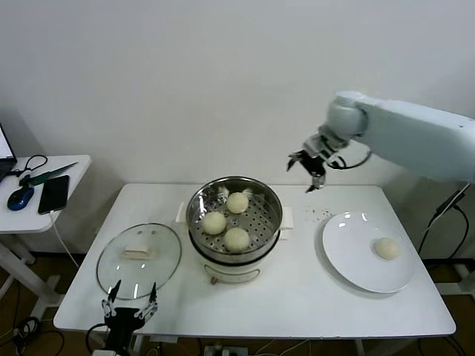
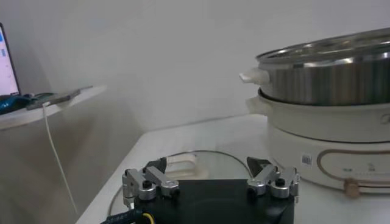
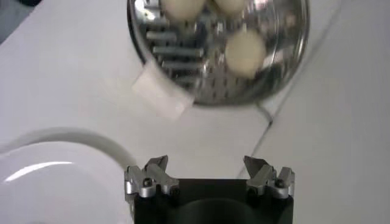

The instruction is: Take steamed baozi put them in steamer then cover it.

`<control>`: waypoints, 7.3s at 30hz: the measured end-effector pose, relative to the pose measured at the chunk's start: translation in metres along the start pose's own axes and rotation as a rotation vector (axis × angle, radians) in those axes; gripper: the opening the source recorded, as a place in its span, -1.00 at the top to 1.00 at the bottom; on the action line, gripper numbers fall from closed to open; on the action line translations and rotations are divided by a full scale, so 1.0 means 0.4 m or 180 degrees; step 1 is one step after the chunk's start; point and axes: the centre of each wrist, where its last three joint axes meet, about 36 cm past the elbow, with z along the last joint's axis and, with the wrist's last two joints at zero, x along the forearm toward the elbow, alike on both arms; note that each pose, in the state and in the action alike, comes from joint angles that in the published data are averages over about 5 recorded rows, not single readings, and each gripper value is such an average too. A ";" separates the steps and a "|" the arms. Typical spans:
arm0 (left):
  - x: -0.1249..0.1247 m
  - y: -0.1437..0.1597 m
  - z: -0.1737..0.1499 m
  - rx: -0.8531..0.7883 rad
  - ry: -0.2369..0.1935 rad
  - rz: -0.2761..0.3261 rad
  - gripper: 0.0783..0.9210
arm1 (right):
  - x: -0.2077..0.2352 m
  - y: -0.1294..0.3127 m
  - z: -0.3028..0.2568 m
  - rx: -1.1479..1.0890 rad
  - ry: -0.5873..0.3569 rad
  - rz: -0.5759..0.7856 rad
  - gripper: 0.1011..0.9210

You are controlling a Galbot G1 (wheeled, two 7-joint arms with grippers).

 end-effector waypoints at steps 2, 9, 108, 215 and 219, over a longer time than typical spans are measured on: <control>0.002 -0.003 -0.001 0.0010 0.0002 0.0000 -0.77 | -0.020 0.053 0.067 -0.0270 0.0035 -0.0016 -0.76; 0.007 -0.016 -0.002 0.0009 0.0014 0.0017 -0.77 | -0.113 0.231 0.241 -0.0922 0.0183 -0.0181 -0.76; -0.005 -0.074 0.002 0.0047 -0.0018 0.0228 -0.77 | -0.112 -0.221 -0.395 -0.0913 -0.0237 -0.0311 -0.53; -0.126 0.125 -0.059 -0.3940 -0.0104 -0.0403 -0.77 | -0.457 0.767 -0.002 -0.4060 -0.2397 0.2987 -0.76; -0.156 0.128 -0.036 -0.4242 -0.0085 -0.0368 -0.77 | -0.471 0.809 -0.004 -0.4164 -0.2306 0.3007 -0.76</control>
